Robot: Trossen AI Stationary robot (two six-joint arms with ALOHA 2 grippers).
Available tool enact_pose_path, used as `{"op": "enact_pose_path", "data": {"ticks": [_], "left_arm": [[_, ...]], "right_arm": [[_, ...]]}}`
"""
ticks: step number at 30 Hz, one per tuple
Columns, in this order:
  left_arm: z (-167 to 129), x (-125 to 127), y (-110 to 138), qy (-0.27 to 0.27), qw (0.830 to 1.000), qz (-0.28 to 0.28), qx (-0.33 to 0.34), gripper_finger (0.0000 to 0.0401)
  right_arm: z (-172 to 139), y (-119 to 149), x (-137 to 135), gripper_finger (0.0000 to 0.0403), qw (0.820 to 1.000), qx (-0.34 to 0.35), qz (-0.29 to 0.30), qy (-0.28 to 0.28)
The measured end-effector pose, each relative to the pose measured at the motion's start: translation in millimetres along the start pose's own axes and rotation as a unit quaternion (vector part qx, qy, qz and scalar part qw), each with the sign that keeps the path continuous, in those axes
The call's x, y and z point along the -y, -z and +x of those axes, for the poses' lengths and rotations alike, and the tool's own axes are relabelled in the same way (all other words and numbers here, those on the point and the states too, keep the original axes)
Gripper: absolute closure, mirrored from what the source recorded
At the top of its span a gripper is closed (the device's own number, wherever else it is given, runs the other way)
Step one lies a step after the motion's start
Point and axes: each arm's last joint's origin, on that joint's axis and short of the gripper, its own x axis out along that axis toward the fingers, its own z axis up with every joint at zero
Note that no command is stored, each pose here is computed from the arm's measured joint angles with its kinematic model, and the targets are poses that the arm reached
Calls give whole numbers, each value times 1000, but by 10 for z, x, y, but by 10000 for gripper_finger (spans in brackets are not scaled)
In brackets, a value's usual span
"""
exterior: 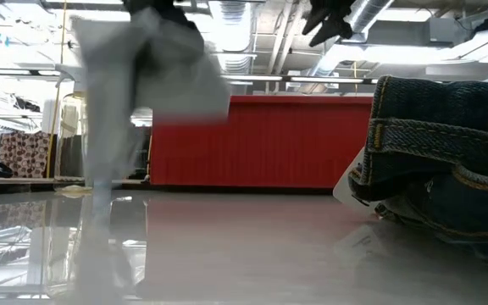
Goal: Fold Laundry from Bin
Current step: Remove the gray boxer from the red laundry bin
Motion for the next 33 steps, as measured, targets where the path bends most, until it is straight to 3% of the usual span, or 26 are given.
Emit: {"op": "enact_pose_path", "data": {"ticks": [5, 9, 13, 16, 19, 22, 26, 29, 33], "left_arm": [[155, -27, 0, -5, 1000, -24, 11, 187], [138, -41, -5, -11, 996, -88, 16, 130], [-95, 102, -7, 89, 985, -140, 51, 114], [-431, 354, 16, 116, 978, -148, 95, 114], [-834, 644, 71, 85, 973, -143, 162, 113], [-1263, 936, 175, 23, 955, -133, 265, 113], [-1676, 1218, 407, -97, 902, -141, 396, 113], [-1851, 1355, 611, -162, 864, -151, 452, 113], [-1988, 1466, 829, -189, 843, -146, 482, 113]], "right_arm": [[1, 77, -20, 171, 999, -39, -27, 0], [-3, 141, -55, 171, 997, -72, -17, -6], [104, 208, -264, 171, 994, -94, -43, -41], [276, 305, -505, 171, 986, -118, -87, -82], [478, 420, -805, 171, 974, -122, -140, -132], [688, 560, -1127, 171, 957, -103, -201, -181], [980, 758, -1486, 171, 942, -50, -243, -224], [1144, 951, -1737, 171, 933, -17, -253, -256], [1268, 1250, -2072, 171, 934, 38, -260, -242]]}}
